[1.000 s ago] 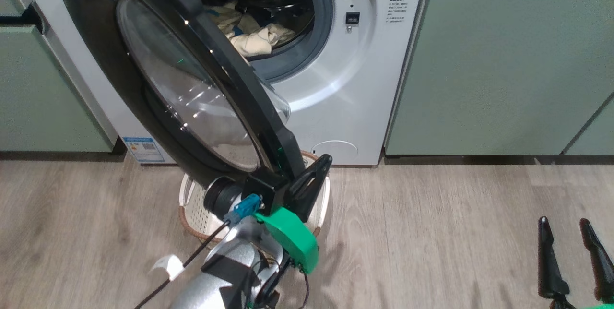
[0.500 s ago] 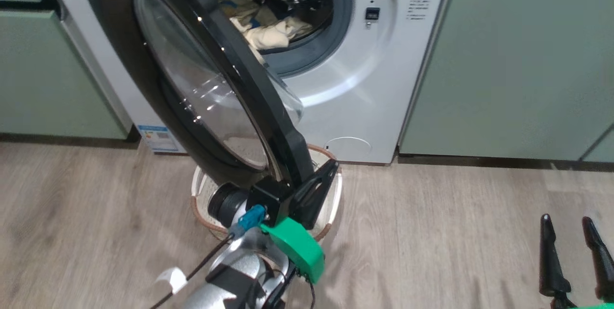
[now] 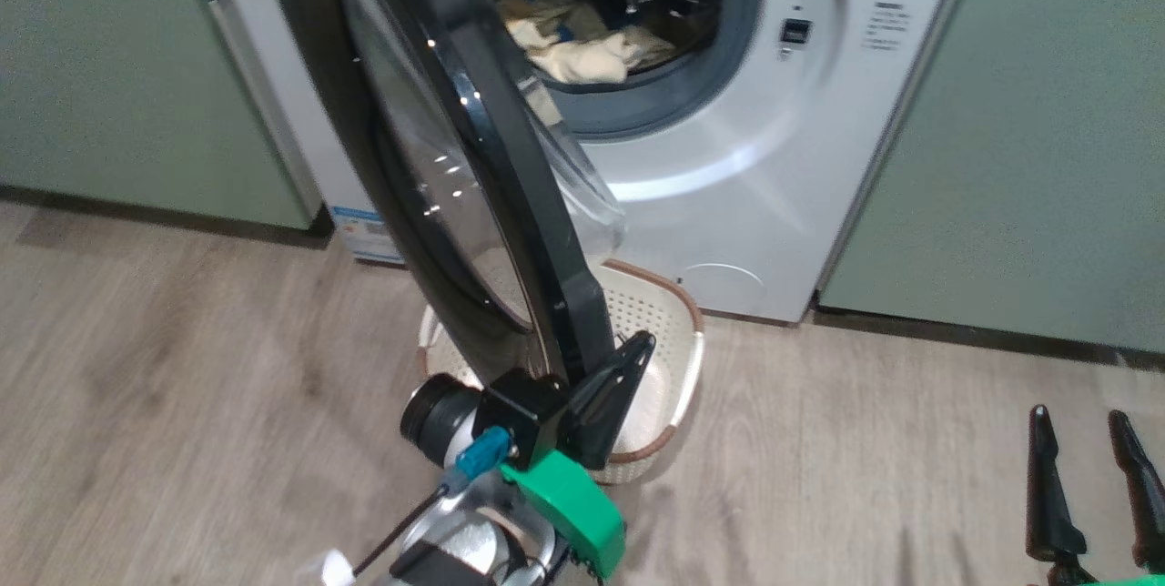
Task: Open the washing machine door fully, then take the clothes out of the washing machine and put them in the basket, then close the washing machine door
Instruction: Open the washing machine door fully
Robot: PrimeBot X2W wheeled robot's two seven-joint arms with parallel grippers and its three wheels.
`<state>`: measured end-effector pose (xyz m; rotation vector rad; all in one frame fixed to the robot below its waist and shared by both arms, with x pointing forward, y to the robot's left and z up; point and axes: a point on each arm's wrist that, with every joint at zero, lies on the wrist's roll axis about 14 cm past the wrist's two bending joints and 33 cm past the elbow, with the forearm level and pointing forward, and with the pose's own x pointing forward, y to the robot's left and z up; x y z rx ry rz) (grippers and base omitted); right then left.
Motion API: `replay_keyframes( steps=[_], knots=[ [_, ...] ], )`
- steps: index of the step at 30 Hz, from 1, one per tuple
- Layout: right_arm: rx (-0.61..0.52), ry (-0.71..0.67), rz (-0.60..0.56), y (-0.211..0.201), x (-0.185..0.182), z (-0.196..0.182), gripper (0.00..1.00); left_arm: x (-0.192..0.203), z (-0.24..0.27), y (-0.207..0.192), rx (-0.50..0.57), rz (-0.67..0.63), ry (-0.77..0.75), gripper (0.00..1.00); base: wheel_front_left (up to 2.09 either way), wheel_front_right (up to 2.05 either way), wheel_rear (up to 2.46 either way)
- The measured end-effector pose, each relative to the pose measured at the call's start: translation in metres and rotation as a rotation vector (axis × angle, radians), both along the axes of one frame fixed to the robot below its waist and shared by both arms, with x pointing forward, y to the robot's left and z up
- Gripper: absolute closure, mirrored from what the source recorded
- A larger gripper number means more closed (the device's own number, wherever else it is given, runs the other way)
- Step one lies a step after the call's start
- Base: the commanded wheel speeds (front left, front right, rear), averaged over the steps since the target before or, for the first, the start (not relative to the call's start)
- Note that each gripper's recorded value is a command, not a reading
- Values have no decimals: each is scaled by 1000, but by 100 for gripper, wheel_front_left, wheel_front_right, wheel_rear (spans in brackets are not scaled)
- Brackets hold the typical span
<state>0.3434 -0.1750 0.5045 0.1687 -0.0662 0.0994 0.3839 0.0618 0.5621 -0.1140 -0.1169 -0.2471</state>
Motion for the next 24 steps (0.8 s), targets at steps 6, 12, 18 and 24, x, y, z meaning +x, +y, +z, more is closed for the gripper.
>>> replay_keyframes(
  steps=[6, 12, 18, 24],
  knots=[
    [3, -2, 68, 21, 11, 0, 0, -12, 1, 17, 0, 52, 2, 100, 0, 0, 0],
    [6, -7, 123, 38, 18, 1, 0, -20, 2, 33, -2, 103, 3, 100, 0, 0, 0],
    [8, -10, 167, 53, 23, 2, 0, -28, 1, 50, -4, 164, 9, 100, 0, 0, 0],
    [9, -9, 210, 67, 28, 2, 0, -35, 0, 72, 8, 235, 11, 100, 0, 0, 0]
  ],
)
